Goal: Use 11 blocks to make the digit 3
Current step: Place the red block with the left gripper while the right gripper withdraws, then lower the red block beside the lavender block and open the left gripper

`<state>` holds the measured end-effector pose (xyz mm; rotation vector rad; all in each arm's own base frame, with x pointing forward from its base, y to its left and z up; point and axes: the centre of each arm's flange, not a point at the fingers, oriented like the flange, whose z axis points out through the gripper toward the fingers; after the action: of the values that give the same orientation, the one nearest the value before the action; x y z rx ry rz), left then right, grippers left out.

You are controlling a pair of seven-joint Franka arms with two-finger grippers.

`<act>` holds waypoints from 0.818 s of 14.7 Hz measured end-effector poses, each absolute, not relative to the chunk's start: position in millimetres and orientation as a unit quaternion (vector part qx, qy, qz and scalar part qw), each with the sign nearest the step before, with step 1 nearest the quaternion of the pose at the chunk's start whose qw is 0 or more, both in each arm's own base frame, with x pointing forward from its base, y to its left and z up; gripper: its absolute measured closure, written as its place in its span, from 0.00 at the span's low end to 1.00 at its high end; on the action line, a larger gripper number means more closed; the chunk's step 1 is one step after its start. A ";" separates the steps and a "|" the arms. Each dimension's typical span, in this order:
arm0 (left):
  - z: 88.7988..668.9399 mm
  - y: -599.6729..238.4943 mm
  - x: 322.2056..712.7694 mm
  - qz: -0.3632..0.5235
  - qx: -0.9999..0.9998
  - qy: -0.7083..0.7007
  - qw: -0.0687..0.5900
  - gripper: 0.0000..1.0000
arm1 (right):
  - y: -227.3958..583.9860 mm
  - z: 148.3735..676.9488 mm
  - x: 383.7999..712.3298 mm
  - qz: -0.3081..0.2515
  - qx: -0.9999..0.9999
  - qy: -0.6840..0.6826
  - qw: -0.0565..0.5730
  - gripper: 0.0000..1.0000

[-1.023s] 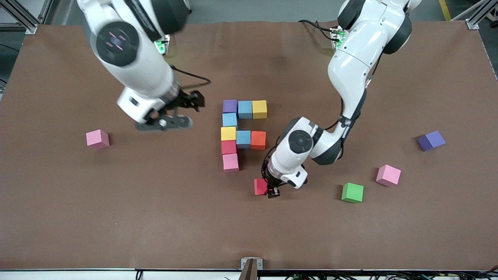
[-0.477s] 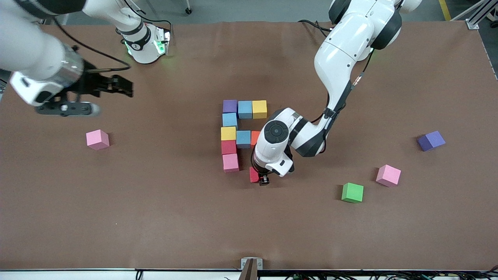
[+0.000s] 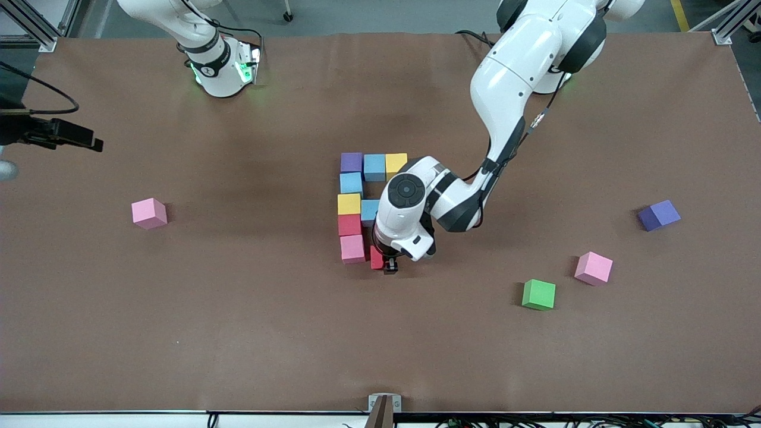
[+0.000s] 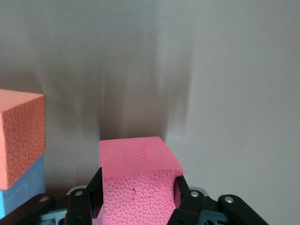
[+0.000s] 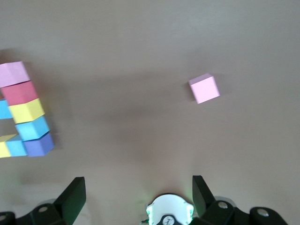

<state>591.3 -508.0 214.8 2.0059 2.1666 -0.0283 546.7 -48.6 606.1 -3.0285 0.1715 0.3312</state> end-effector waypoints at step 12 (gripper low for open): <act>208.8 -517.0 581.9 -0.010 0.682 0.725 0.097 0.40 | -48.6 603.6 550.7 0.073 -0.996 0.042 0.010 0.00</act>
<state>581.9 -517.0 208.8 2.0210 2.1461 -0.0306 550.7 -48.6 603.6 -3.1106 0.1319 0.2286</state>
